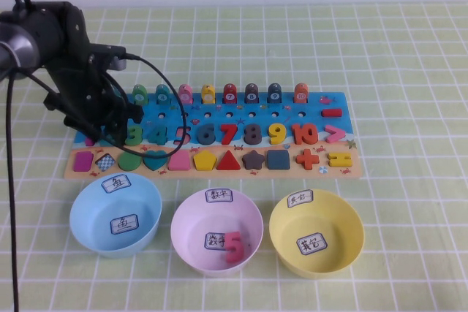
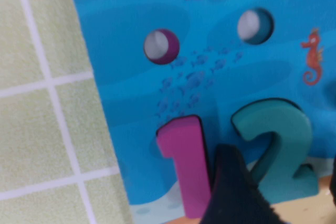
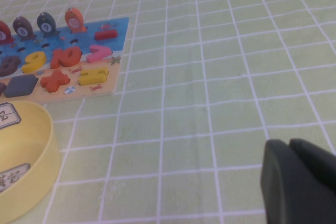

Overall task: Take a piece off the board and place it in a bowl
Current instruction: Pick up the "number 2"

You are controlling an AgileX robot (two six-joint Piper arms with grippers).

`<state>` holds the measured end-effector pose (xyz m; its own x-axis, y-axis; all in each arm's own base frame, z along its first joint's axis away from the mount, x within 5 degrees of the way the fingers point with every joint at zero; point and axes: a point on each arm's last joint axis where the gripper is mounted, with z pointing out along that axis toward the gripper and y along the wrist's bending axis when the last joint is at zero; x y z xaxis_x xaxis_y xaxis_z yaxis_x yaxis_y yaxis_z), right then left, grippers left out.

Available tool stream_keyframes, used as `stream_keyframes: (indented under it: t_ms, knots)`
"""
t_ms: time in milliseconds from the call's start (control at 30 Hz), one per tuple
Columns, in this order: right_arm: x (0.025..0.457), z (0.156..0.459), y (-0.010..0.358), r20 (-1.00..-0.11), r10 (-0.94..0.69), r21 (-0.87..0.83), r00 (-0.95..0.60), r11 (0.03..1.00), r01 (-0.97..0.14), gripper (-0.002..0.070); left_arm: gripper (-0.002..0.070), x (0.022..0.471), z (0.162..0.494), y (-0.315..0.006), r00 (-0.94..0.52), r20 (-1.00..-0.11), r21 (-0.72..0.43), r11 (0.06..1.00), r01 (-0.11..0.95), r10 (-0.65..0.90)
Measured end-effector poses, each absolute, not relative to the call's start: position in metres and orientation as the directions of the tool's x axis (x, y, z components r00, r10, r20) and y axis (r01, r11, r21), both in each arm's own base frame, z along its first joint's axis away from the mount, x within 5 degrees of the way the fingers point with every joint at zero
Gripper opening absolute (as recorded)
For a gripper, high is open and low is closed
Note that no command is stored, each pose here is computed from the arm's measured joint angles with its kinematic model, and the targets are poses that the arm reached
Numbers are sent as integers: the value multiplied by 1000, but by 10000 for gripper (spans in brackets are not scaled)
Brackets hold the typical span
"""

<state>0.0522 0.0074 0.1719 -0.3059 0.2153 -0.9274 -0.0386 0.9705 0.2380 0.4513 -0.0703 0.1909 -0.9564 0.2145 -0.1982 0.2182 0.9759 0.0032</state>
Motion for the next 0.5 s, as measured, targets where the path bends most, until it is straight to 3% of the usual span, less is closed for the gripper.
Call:
stream_keyframes:
  t_ms: [233, 500]
  knots:
    - [52, 172, 7, -927, 215, 238, -306, 971, -39, -17, 344, 453, 187, -72, -957, -193, 3, 975, 222, 219]
    - [52, 172, 7, -927, 215, 238, -306, 971, -39, -17, 205, 453, 187, -72, -956, -193, 7, 975, 224, 221]
